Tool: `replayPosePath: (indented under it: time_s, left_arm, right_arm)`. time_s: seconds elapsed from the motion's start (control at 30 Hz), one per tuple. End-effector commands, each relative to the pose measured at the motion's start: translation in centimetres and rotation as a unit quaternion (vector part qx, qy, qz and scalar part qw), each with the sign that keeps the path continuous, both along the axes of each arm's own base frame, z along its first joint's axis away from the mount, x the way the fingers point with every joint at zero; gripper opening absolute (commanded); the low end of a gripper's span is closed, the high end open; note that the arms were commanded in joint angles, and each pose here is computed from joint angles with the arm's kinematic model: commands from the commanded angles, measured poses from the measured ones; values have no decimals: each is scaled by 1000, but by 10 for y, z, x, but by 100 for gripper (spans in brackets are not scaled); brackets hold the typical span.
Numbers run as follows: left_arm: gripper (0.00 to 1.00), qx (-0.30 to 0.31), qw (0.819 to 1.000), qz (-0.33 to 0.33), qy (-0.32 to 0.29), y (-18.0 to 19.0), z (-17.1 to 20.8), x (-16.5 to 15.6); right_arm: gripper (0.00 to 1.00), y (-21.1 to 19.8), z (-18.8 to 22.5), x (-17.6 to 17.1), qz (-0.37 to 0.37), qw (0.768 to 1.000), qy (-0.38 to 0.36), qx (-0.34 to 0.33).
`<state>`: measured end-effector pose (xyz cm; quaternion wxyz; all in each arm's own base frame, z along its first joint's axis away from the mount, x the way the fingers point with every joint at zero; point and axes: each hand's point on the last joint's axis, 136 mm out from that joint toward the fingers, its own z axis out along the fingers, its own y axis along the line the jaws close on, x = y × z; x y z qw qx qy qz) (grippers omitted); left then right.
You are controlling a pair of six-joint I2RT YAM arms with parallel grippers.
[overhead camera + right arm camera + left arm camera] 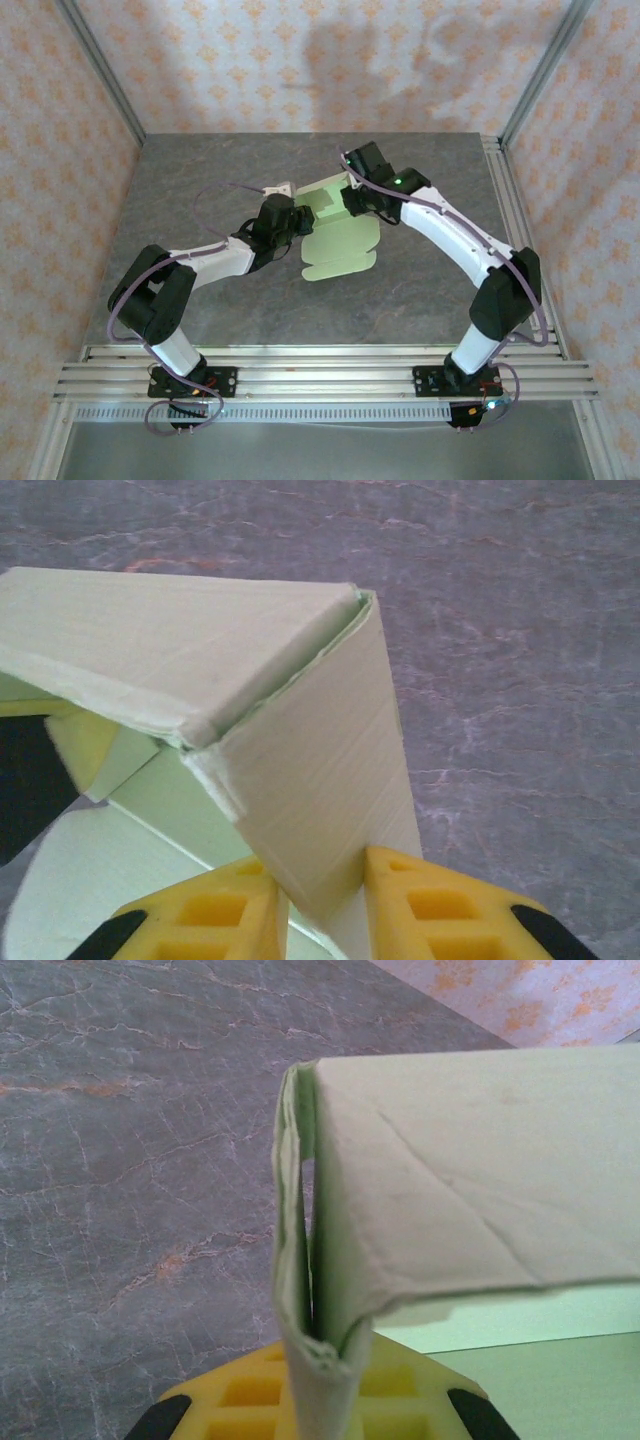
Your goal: Fold the paper box
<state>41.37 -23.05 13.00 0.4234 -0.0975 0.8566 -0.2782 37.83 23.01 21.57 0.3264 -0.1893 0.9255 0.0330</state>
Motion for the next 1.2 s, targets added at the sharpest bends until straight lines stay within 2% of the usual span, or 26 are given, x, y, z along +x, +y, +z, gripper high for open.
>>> replayPosePath:
  time_s: [0.0,0.43,0.7,0.83,0.93,1.0,1.07,1.17]
  left_arm:
    - [0,-24,999,-14,-29,-11,24,10]
    - [0,-25,999,-15,-28,-12,23,11]
    - [0,-26,999,-16,-26,-13,23,11]
    - [0,-26,999,-15,-26,-12,22,11]
    - [0,-26,999,-15,-26,-13,22,11]
    - [0,-26,999,-15,-26,-13,23,11]
    - [0,-26,999,-15,-27,-13,23,11]
    - [0,-26,999,-15,-26,-12,23,11]
  right_arm:
    - [24,-7,6,14,-53,998,-37,-27]
    - [22,-12,9,24,-88,981,-102,-138]
    - [21,-10,13,30,-92,973,-125,-171]
    - [16,-8,15,32,-90,965,-141,-201]
    - [8,-5,16,32,-90,964,-145,-202]
    - [6,-5,15,33,-92,964,-146,-204]
    - [7,-5,14,34,-94,963,-147,-206]
    - [20,-4,11,35,-95,962,-148,-209]
